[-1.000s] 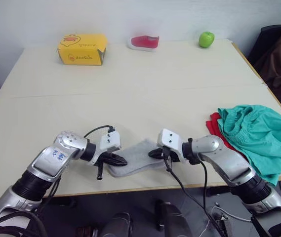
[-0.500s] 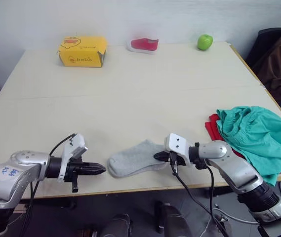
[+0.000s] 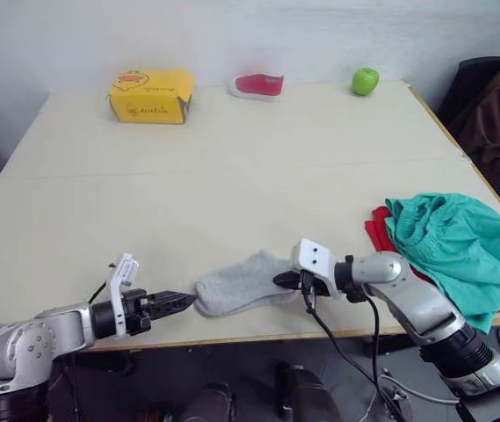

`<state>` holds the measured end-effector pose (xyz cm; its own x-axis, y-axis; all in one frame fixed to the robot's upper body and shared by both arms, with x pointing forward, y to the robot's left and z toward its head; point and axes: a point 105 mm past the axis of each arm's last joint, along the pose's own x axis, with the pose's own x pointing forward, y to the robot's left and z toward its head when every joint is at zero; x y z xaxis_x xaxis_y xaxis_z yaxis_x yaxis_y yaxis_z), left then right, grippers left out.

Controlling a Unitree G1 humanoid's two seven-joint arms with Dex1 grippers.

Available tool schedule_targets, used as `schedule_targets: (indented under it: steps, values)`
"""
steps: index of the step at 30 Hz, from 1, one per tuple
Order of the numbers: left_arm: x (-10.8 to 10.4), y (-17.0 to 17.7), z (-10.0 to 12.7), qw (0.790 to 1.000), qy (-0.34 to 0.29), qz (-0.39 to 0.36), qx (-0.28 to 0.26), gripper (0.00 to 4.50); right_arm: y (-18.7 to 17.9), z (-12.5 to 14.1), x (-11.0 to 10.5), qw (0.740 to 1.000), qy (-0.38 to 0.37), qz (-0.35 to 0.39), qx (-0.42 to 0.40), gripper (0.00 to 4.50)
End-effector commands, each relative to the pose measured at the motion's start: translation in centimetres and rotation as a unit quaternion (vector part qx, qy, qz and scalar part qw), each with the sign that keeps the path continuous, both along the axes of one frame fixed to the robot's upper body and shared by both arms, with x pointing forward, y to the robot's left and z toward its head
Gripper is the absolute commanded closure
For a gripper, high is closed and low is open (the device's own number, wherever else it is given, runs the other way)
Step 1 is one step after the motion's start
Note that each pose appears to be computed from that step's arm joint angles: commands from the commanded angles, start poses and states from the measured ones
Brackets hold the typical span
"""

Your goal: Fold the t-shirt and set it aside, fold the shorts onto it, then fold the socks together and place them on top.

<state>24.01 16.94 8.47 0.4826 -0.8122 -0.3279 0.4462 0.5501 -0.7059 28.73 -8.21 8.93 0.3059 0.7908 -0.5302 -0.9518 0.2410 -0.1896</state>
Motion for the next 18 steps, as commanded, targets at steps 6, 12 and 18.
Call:
schedule_targets:
  steps: [6,12,18]
  values:
    - [0.0,-3.7,-1.4,0.995,0.072,-0.064,-0.013,1.13,0.0,-0.9,-0.3,1.0,0.021,-0.001,-0.008,4.5]
    - [0.7,-3.9,-1.7,0.994,0.082,-0.068,0.019,1.13,-0.2,-0.8,-0.2,1.0,0.019,-0.006,-0.01,4.5]
    - [0.9,-3.4,0.1,0.996,0.059,-0.067,-0.008,2.29,-0.2,-1.0,-0.1,1.0,0.019,-0.01,-0.009,4.5]
